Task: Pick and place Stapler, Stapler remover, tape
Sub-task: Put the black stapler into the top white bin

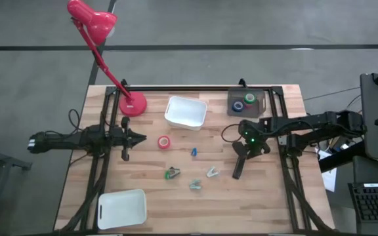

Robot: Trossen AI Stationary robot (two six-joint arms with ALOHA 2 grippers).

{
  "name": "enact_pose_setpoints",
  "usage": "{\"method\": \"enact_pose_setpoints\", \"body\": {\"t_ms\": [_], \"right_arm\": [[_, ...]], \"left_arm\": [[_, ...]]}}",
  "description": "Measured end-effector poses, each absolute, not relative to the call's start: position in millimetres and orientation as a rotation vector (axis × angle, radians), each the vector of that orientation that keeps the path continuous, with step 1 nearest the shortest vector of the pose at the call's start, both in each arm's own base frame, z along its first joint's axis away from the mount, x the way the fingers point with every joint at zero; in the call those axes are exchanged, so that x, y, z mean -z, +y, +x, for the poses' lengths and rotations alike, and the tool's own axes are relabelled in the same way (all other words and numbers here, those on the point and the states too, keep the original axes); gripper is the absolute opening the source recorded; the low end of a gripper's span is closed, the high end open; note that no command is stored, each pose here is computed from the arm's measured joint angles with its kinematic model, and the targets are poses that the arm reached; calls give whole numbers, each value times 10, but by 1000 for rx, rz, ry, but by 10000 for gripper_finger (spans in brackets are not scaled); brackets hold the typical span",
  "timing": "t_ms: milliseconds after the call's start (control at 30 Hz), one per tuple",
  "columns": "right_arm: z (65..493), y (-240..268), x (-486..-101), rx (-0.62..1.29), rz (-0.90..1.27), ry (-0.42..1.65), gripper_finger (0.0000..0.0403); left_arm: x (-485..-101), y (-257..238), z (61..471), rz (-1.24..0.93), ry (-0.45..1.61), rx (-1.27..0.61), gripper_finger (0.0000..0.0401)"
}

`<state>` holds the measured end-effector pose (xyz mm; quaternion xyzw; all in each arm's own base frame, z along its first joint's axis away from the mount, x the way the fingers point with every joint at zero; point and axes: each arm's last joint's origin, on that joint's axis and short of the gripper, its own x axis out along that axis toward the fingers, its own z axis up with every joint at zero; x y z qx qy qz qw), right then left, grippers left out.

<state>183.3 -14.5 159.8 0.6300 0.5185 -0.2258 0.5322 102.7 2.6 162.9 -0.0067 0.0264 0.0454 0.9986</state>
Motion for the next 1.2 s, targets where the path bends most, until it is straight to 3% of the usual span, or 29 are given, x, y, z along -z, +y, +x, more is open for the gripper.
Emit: {"method": "enact_pose_setpoints", "body": {"t_ms": [500,800,1200], "right_arm": [[1836,-214,-1455,532,1551,1152,213],[1901,-244,-1529,524,1453,1092,212],[2053,-264,-1365,528,1322,1208,212]], "left_arm": [[-1629,26,1027,-13,53,-91,37],[-1629,26,1027,-13,53,-91,37],[-1629,26,1027,-13,54,-90,37]]}}
